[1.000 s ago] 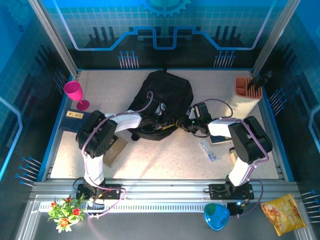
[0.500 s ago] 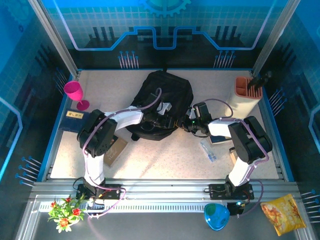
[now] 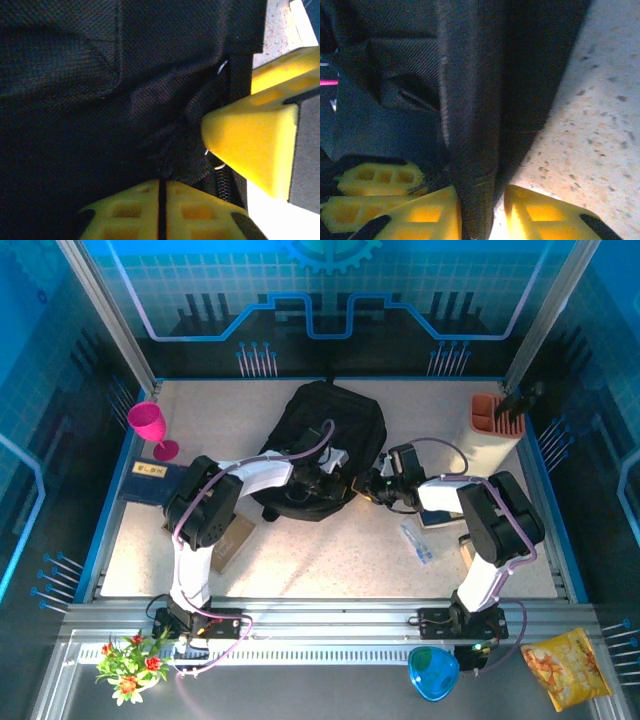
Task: Pack the student bag
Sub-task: Unzip the student bag at the top-center of the table.
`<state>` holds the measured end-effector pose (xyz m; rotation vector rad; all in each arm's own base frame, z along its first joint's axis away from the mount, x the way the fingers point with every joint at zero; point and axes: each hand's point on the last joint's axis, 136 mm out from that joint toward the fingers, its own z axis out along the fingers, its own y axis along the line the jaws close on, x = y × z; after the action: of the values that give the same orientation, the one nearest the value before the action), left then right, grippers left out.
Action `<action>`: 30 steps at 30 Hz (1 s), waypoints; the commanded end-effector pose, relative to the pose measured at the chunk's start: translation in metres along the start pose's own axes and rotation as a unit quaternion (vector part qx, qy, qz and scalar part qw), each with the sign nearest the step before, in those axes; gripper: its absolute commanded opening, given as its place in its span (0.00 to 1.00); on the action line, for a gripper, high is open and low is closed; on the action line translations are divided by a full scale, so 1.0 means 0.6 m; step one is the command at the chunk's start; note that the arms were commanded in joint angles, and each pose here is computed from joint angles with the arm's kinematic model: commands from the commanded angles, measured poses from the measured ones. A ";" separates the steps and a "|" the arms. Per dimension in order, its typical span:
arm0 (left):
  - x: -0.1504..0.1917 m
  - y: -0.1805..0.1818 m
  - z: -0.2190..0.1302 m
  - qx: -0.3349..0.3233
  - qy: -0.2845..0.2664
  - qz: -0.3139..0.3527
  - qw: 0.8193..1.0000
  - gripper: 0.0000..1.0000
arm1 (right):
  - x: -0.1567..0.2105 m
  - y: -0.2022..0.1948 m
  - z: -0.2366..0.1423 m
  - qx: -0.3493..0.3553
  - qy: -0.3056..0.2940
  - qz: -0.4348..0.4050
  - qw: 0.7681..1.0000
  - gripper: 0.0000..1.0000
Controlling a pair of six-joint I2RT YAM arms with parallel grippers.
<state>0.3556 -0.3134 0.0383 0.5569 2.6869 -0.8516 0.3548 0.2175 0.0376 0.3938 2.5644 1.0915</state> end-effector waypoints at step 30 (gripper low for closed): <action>0.003 -0.049 -0.101 -0.007 -0.027 -0.012 1.000 0.00 | -0.085 0.012 0.015 0.029 -0.026 -0.005 0.999 0.11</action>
<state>0.3443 -0.3069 0.0839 0.5340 2.6205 -0.8609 0.3958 0.2157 0.0488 0.3910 2.5522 1.0273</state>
